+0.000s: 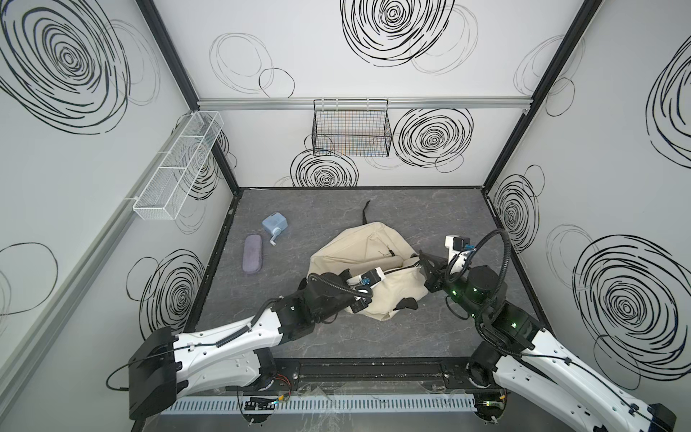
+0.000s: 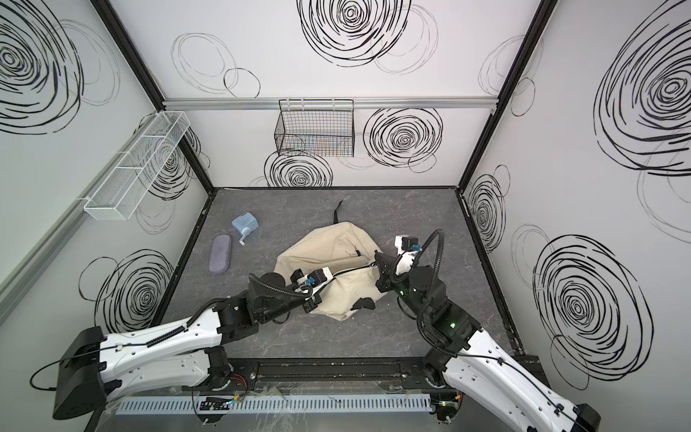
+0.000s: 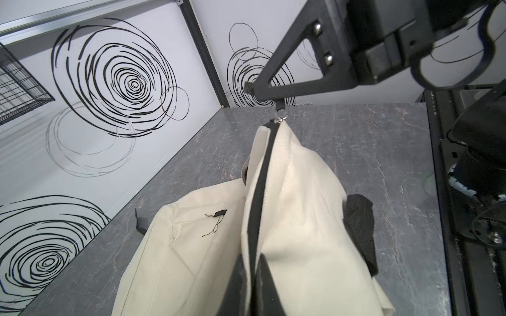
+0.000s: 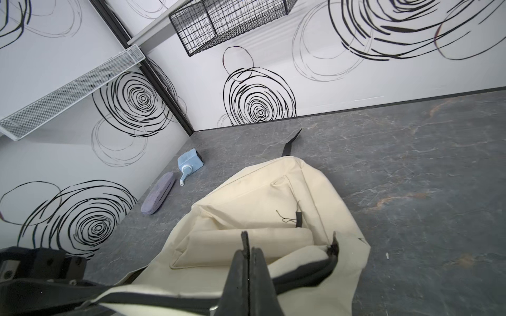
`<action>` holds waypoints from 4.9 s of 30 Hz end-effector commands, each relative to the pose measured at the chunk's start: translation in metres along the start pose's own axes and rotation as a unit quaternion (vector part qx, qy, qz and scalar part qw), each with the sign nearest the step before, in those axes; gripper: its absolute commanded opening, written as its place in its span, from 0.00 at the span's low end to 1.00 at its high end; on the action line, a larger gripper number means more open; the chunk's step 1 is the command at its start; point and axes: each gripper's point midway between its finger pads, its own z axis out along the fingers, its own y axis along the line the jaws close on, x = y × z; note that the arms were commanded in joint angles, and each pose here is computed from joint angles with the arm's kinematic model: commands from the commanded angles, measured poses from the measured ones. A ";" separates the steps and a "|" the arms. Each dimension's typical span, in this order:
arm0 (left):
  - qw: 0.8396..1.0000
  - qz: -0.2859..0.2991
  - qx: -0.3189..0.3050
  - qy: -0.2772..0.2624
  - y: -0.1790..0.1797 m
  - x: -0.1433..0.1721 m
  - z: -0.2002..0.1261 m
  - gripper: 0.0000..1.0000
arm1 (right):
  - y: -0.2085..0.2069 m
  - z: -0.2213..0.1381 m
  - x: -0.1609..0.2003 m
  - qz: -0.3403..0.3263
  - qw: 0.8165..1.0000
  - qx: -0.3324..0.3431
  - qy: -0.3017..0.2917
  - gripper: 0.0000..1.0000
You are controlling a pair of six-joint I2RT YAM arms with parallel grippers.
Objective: Pack books, pencil case, and school supplies into a backpack
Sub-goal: Zip the student bag at the center of the table.
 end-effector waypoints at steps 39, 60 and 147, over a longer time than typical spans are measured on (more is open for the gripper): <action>0.994 -0.062 0.058 0.068 -0.051 -0.058 0.089 0.76 | -0.006 -0.008 -0.022 0.035 0.994 -0.072 -0.079 0.00; 0.996 -0.054 0.065 0.034 -0.049 -0.026 0.044 0.00 | -0.036 0.010 -0.001 0.033 0.996 -0.021 -0.085 0.00; 0.978 -0.195 -0.037 -0.068 0.026 -0.058 0.005 0.86 | -0.144 0.045 0.004 0.087 0.990 0.110 0.027 0.52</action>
